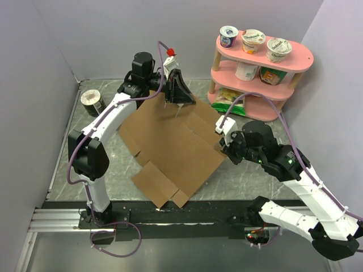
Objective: Fold the paper box
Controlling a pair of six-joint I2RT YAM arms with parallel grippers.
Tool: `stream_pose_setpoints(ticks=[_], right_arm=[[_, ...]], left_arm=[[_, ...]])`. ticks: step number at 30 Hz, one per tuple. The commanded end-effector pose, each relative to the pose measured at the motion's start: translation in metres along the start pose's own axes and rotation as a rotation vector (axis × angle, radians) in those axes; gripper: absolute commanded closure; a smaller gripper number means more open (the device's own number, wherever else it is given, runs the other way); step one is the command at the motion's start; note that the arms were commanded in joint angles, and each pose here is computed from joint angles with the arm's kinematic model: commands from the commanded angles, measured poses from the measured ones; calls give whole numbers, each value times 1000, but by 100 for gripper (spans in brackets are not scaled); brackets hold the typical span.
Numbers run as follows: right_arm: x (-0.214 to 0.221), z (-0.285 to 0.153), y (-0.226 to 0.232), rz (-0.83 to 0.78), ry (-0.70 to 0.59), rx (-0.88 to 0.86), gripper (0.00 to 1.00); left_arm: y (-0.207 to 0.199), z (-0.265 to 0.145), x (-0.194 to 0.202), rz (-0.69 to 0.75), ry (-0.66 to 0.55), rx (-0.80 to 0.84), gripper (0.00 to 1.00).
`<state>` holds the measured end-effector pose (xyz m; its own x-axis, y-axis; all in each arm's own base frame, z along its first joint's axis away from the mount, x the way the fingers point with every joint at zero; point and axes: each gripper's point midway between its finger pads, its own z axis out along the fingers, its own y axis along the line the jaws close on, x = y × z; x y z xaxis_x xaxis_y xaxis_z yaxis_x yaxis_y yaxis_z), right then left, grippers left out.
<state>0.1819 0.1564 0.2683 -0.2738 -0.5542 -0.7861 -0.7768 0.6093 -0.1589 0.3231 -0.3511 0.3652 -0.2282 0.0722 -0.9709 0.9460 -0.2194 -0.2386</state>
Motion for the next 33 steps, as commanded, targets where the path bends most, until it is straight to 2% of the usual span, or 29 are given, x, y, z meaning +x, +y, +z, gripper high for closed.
stream_pose_setpoints(ticks=[1,2,6,8,9,10,12,13,16,17,23,28,33], right_arm=[[-37,-13,-22,-31,-155,109,100],[-38,-14,-24,-32,-160,119,100],[-45,-19,-39,-7,-190,204,100],[-46,-23,-50,29,-200,271,78],[-47,-25,-54,42,-210,294,59],[-50,-30,-59,67,-236,320,27],[-53,-35,-62,92,-266,335,5],[-55,-42,-68,120,-301,360,0],[-54,-46,-74,187,-346,355,0],[-51,-49,-86,223,-359,391,0],[-38,-22,-86,297,-424,331,0],[-19,12,-89,326,-450,269,0],[-19,31,-99,300,-528,228,0]], left_arm=[[-28,1,-18,51,-15,85,80],[-28,1,-18,52,-15,88,81],[-29,0,-19,65,-24,70,99],[-31,-5,-27,110,-42,28,99],[-28,-7,-28,117,-50,1,99],[-26,-11,-39,159,-77,-56,99],[-12,-28,-43,160,-112,-145,99],[-15,-35,-61,205,-163,-183,99],[-12,-56,-73,180,-245,-255,99],[-10,-65,-84,219,-292,-294,99],[-13,-90,-91,195,-406,-392,99],[-27,-107,-88,148,-463,-353,99],[-35,-110,-80,126,-457,-316,99]])
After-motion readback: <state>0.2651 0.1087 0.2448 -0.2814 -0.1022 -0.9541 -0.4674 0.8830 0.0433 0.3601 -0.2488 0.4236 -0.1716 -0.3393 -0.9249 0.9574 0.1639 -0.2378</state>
